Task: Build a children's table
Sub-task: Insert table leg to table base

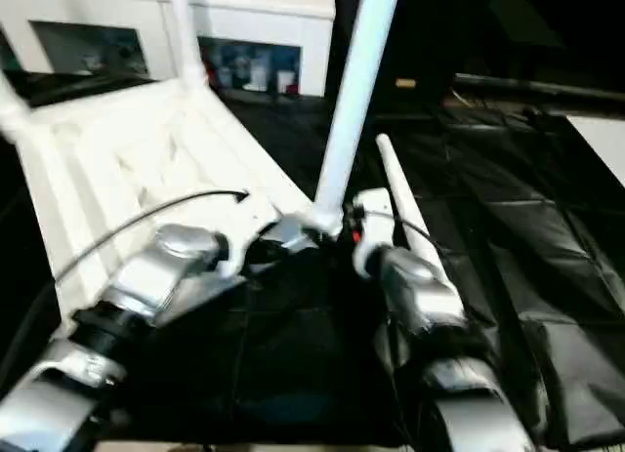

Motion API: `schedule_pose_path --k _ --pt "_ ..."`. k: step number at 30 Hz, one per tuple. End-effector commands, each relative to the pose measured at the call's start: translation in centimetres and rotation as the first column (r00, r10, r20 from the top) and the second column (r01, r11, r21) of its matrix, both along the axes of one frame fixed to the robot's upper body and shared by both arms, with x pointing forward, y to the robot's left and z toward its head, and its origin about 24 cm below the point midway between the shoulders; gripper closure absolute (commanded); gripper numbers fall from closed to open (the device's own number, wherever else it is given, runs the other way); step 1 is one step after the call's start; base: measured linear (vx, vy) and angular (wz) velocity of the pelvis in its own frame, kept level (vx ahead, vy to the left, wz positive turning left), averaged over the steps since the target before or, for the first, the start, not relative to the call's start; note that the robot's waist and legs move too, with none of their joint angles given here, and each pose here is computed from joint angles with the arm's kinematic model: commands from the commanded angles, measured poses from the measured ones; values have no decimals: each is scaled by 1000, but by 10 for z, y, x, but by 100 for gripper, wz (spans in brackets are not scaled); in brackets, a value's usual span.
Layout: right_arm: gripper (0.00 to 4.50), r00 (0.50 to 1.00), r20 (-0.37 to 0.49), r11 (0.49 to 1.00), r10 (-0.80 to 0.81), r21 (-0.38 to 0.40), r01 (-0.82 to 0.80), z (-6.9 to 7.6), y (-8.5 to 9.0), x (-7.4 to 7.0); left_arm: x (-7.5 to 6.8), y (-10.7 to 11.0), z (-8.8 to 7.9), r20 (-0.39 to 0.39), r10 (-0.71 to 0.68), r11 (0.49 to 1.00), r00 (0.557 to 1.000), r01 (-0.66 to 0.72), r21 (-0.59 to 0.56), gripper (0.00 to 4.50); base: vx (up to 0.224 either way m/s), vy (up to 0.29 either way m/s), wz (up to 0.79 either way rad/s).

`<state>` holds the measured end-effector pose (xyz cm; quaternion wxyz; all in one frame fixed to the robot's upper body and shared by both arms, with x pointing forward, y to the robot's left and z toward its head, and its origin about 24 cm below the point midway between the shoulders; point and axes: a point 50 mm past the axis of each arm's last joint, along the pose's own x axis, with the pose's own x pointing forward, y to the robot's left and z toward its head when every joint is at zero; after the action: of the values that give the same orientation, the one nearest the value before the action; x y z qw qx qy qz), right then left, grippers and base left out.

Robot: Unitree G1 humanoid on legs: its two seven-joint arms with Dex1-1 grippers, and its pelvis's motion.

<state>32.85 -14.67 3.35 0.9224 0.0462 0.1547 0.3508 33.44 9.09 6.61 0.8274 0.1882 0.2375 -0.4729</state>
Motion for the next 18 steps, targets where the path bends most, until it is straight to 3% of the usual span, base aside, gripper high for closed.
schedule_pose_path --k 1,4,10,11,17,18 --pt "32 989 57 990 139 -32 -138 10 6 -7 -8 -2 -10 -47 -85 996 995 86 11 450 0 0 0" --pt "32 968 92 971 235 -76 -228 16 -1 -20 -13 4 -8 -20 -217 976 976 218 20 450 0 0 0" --pt "32 956 126 961 264 -114 -251 21 -5 -25 -23 7 -3 -9 -347 938 938 346 -27 450 0 0 0" --pt "32 947 125 953 297 -105 -285 24 -3 -29 -29 14 -2 -19 -416 909 909 416 -20 450 0 0 0" --pt "32 927 86 927 364 -131 -352 19 0 -37 -33 21 -1 -31 -457 890 889 456 -34 450 0 0 0" --pt "47 927 86 927 364 -131 -352 19 0 -37 -33 21 -1 -31 -457 890 889 456 -34 450 0 0 0"
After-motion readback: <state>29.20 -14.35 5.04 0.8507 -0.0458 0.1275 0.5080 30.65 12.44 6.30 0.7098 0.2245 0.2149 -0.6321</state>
